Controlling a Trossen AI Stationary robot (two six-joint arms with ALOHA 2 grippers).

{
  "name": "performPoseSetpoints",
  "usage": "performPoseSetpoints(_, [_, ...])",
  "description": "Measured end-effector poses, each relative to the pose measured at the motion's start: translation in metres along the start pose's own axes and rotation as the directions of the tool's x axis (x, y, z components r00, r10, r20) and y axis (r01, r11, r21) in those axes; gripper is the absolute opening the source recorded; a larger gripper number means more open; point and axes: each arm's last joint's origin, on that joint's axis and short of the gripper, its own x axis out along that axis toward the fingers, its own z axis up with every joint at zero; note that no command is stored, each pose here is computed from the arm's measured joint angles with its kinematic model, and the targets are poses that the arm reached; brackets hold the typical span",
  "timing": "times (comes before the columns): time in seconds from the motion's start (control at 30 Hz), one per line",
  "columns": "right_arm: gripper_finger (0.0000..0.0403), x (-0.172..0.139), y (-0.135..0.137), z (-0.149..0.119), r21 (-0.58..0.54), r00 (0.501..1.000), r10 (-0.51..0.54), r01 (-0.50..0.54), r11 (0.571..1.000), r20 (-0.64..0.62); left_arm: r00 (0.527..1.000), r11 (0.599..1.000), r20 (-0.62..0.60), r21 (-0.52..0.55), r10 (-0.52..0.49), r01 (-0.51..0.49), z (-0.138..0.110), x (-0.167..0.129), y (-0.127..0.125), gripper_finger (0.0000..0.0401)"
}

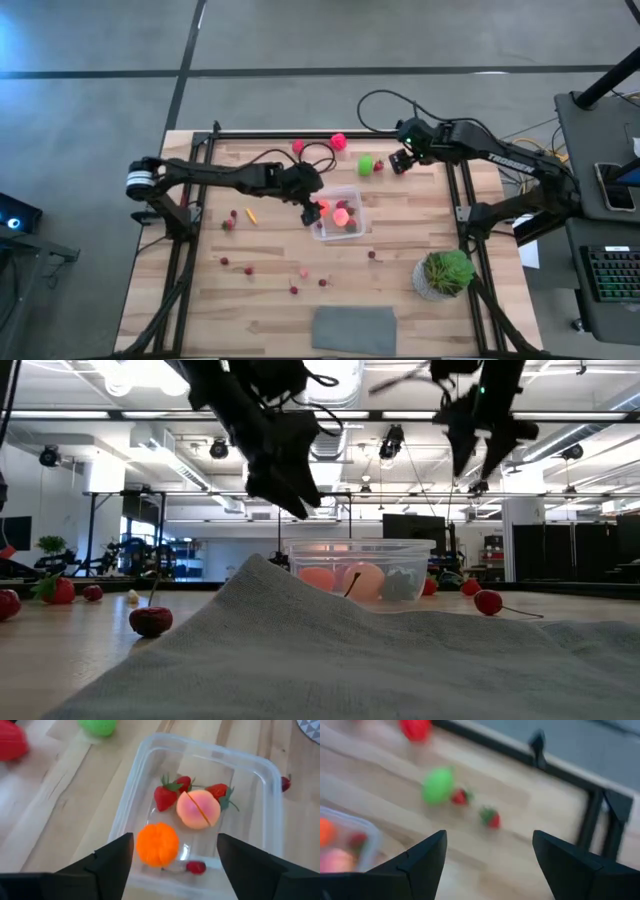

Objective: Pick and placing Produce into tupperware
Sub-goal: Put the red strawberry into the transparent container

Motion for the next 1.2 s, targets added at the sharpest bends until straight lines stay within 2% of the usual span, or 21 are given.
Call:
performPoseSetpoints(0.13, [0.0286, 0.023, -0.002, -0.006, -0.038, 0.994, -0.018, 0.014, 0.999, -0.108, 1.0, 1.0, 0.02, -0.023, -0.004, 0.004, 0.003, -0.029, 0.001, 0.0281])
performPoseSetpoints(0.27, [0.0286, 0.052, 0.002, -0.011, -0.149, 0.985, -0.055, 0.031, 0.988, -0.161, 0.997, 0.999, 0.076, -0.035, -0.016, 0.019, 0.005, -0.062, 0.002, 0.0281])
performPoseSetpoints(0.43, [0.0278, 0.096, 0.007, -0.015, -0.288, 0.963, -0.075, -0.003, 0.958, -0.259, 0.984, 0.987, 0.174, -0.147, -0.036, 0.062, 0.007, -0.101, 0.004, 0.0281])
performPoseSetpoints(0.63, [0.0265, 0.141, 0.003, -0.011, -0.369, 0.926, -0.134, -0.006, 0.929, -0.353, 0.959, 0.974, 0.277, -0.199, -0.055, 0.113, 0.007, -0.137, 0.006, 0.0281])
performPoseSetpoints(0.9, [0.0264, 0.173, -0.009, 0.005, -0.39, 0.896, -0.077, -0.112, 0.914, -0.438, 0.949, 0.971, 0.309, -0.202, -0.059, 0.126, 0.006, -0.148, 0.007, 0.0281])
performPoseSetpoints(1.07, [0.0262, 0.177, -0.009, 0.012, -0.417, 0.898, -0.068, -0.133, 0.899, -0.434, 0.955, 0.972, 0.29, -0.203, -0.055, 0.118, 0.006, -0.143, 0.007, 0.0281])
performPoseSetpoints(1.2, [0.0258, 0.177, -0.007, 0.013, -0.42, 0.899, -0.022, -0.183, 0.889, -0.437, 0.962, 0.973, 0.269, -0.205, -0.051, 0.109, 0.006, -0.136, 0.007, 0.0281])
